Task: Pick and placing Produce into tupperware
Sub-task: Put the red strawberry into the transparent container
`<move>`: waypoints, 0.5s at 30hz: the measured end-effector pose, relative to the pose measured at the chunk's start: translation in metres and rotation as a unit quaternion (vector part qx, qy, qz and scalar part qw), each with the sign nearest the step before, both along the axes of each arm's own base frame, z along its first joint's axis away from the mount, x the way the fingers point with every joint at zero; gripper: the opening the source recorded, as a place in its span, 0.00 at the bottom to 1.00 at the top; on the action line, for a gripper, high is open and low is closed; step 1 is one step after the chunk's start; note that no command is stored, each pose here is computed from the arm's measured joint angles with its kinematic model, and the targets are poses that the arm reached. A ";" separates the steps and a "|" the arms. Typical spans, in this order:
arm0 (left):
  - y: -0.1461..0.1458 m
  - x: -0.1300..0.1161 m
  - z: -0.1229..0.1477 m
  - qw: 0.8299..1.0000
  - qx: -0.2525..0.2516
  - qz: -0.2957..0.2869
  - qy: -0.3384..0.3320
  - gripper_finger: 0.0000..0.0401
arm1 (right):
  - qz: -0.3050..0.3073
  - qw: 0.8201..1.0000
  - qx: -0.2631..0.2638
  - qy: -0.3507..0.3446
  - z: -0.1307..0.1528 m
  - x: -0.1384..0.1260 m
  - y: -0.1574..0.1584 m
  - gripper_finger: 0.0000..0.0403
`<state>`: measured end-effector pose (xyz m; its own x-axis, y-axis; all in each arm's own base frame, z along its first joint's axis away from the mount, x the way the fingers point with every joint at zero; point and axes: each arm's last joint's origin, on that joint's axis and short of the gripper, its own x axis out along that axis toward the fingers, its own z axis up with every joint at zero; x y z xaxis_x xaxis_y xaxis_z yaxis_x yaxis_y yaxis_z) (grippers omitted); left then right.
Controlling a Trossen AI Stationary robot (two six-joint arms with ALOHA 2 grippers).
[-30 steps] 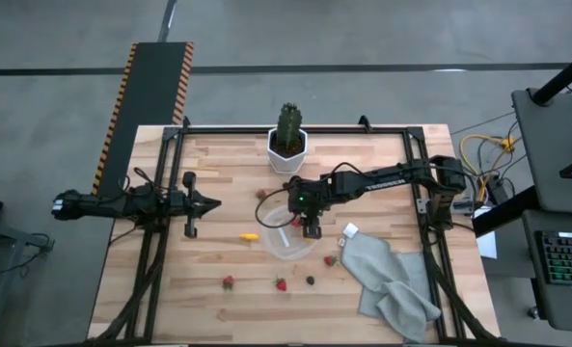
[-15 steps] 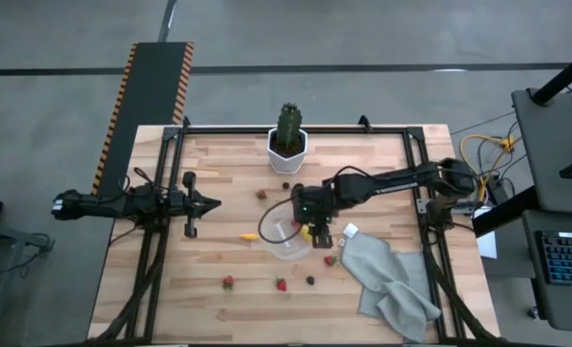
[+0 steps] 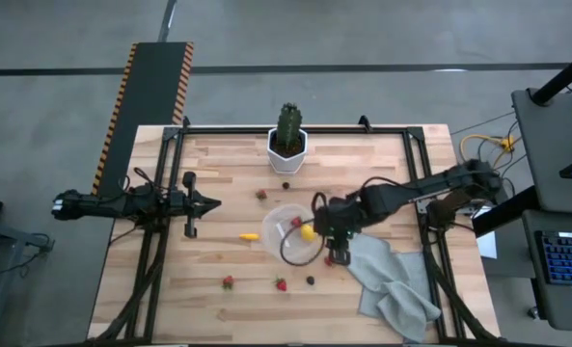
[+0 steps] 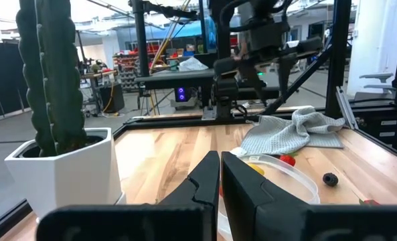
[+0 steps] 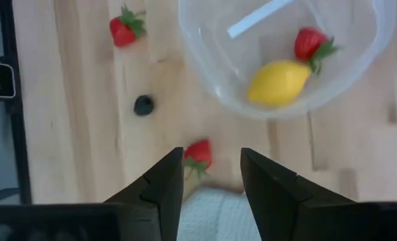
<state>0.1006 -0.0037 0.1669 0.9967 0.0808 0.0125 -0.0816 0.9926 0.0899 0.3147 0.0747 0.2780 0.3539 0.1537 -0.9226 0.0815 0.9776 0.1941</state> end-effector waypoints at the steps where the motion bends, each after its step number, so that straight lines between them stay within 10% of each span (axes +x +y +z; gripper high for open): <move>1: 0.000 0.000 0.000 1.000 0.000 0.000 0.000 0.00 | -0.007 1.000 0.000 0.001 0.000 -0.003 0.005 0.35; 15: 0.000 0.000 0.000 1.000 0.001 0.000 -0.001 0.00 | -0.048 0.996 -0.027 0.070 -0.042 -0.017 0.049 0.41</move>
<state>0.1006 -0.0037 0.1672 0.9966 0.0808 0.0153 -0.0819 0.9924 0.0921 0.2981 0.1235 0.2361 0.2327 0.0744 -0.9697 0.1976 0.9727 0.1221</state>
